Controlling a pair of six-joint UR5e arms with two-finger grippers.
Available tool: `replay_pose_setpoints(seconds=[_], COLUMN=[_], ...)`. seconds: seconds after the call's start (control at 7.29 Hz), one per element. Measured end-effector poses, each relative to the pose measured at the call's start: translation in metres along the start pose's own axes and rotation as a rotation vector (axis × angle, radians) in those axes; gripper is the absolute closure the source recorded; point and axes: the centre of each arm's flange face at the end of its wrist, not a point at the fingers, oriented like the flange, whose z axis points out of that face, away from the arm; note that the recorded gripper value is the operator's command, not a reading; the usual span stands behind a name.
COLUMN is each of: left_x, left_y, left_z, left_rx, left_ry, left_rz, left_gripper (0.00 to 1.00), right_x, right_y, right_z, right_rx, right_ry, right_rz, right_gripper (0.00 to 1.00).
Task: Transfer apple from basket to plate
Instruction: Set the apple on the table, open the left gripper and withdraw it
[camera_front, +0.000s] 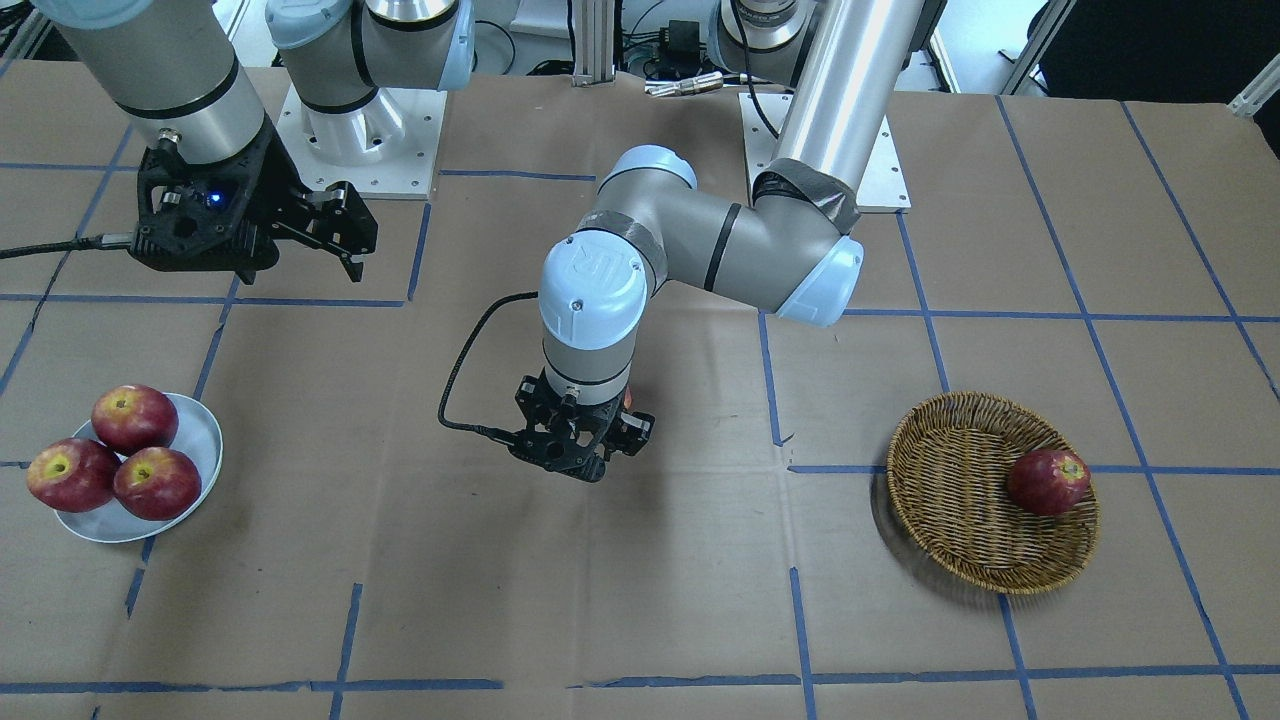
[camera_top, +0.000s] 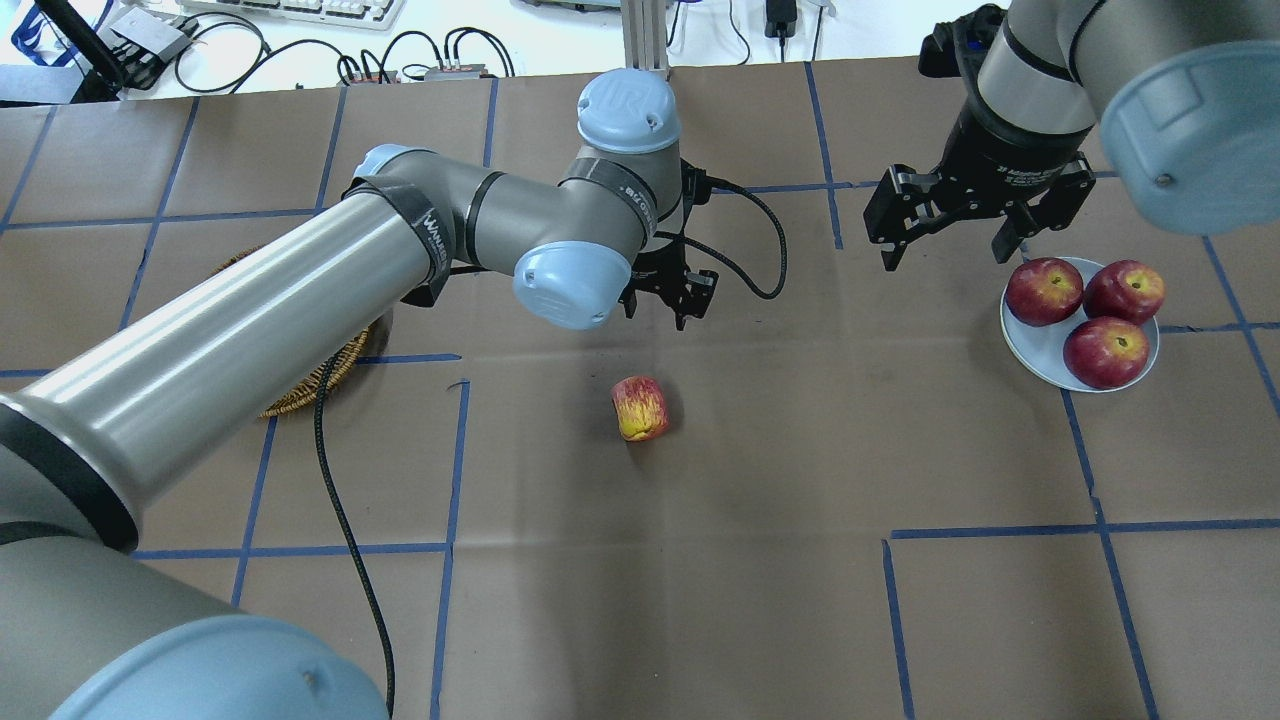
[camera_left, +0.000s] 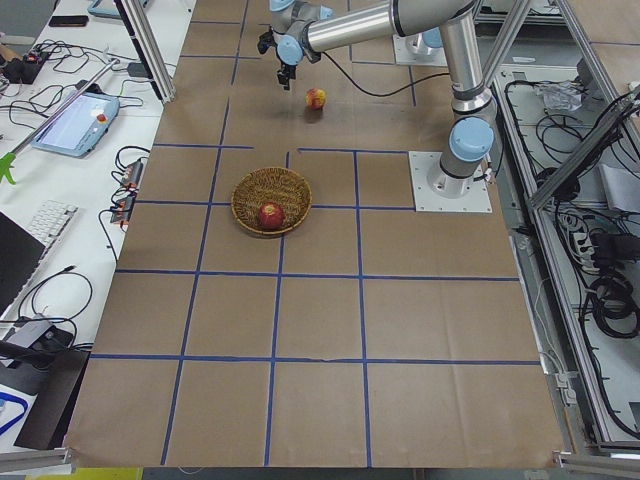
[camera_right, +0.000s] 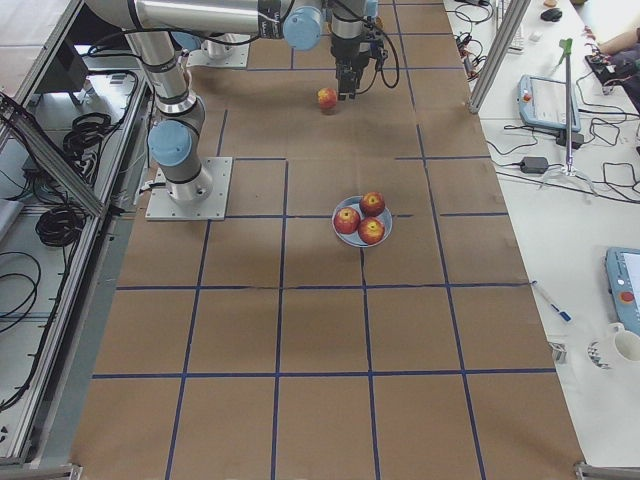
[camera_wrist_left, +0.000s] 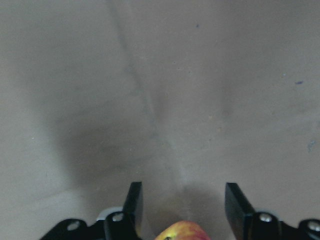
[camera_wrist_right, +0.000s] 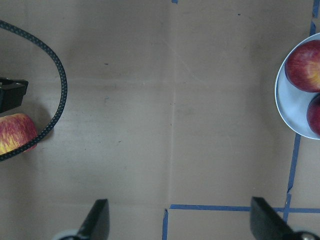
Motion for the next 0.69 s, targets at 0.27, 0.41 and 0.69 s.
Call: replay_pose_setpoints(seconds=[0.27,0.41,0.69], left_x=[-0.018,-0.038,-0.087], left_y=[0.004,0.012,0.051], left_z=[-0.033,-0.065,-0.139], left_rx=[0.003,-0.003,-0.015], left_ry=[-0.028,-0.048,-0.056], left_rz=[-0.018,-0.037,-0.059], left_gripper=[0.02,0.02,0.01], right_x=[0.000,0.000,-0.002], right_y=[0.000,0.000,0.001], right_z=[0.000,0.000,-0.001], right_rx=[0.000,0.000,0.003], right_ry=[0.000,0.000,-0.001], right_rz=[0.000,0.000,0.000], right_gripper=[0.00,0.00,0.00])
